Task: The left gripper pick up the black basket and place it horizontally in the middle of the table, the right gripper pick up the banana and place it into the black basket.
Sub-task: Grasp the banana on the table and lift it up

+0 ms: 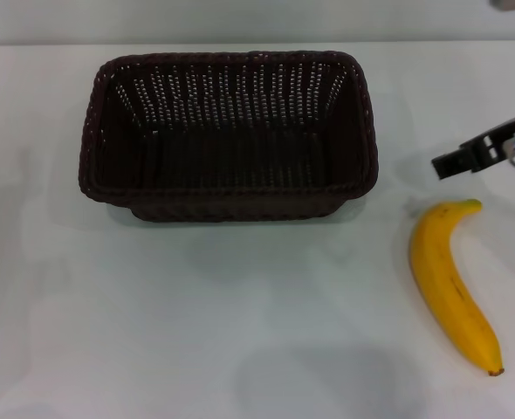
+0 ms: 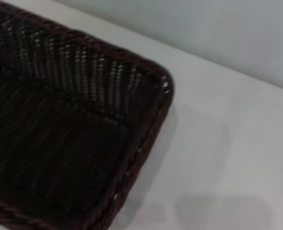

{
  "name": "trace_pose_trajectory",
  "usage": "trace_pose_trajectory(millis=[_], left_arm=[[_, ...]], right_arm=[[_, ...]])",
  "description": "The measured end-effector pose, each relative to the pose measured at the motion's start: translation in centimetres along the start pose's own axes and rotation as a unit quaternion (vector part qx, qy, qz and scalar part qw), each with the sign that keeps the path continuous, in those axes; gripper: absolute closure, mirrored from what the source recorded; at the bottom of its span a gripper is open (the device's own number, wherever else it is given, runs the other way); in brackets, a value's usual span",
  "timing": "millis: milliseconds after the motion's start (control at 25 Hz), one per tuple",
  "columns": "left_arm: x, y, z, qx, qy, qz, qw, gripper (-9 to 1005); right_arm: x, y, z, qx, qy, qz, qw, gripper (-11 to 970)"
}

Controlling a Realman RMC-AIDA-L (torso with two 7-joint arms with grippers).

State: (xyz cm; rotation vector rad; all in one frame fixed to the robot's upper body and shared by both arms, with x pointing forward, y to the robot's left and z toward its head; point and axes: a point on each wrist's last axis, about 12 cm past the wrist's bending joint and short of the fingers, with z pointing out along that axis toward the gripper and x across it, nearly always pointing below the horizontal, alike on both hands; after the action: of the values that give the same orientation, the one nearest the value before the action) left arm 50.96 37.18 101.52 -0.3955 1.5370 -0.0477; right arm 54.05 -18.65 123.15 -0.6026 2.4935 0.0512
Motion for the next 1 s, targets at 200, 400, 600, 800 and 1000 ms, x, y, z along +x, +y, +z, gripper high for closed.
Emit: trace_pose_trajectory(millis=[200,400,600,800,1000], left_arm=[[0.0,-0.1,0.1,0.002,-0.001,0.0,1.0,213],[-0.1,-0.2,0.3,0.002,-0.002,-0.001,1.0,213],[-0.2,-0.3,0.5,0.005,-0.004,0.0,1.0,213],[-0.3,-0.4,0.6,0.008,-0.004,0.002,1.0,213],[-0.4,-0.6,1.0,0.011,-0.002,0.003,1.0,213]], right_arm=[[0.5,1.0,0.5,-0.004,0.012,0.005,1.0,114],[1.1,1.6,1.2,-0.006,0.038,0.011,0.999,115],[2.1,2.1,2.4,-0.005,0.081,0.024,0.996,115],[2.9,2.7,3.8,-0.005,0.114,0.032,0.993,115],[3.1,3.3,4.4,-0.025,0.121,0.036,0.992,115]])
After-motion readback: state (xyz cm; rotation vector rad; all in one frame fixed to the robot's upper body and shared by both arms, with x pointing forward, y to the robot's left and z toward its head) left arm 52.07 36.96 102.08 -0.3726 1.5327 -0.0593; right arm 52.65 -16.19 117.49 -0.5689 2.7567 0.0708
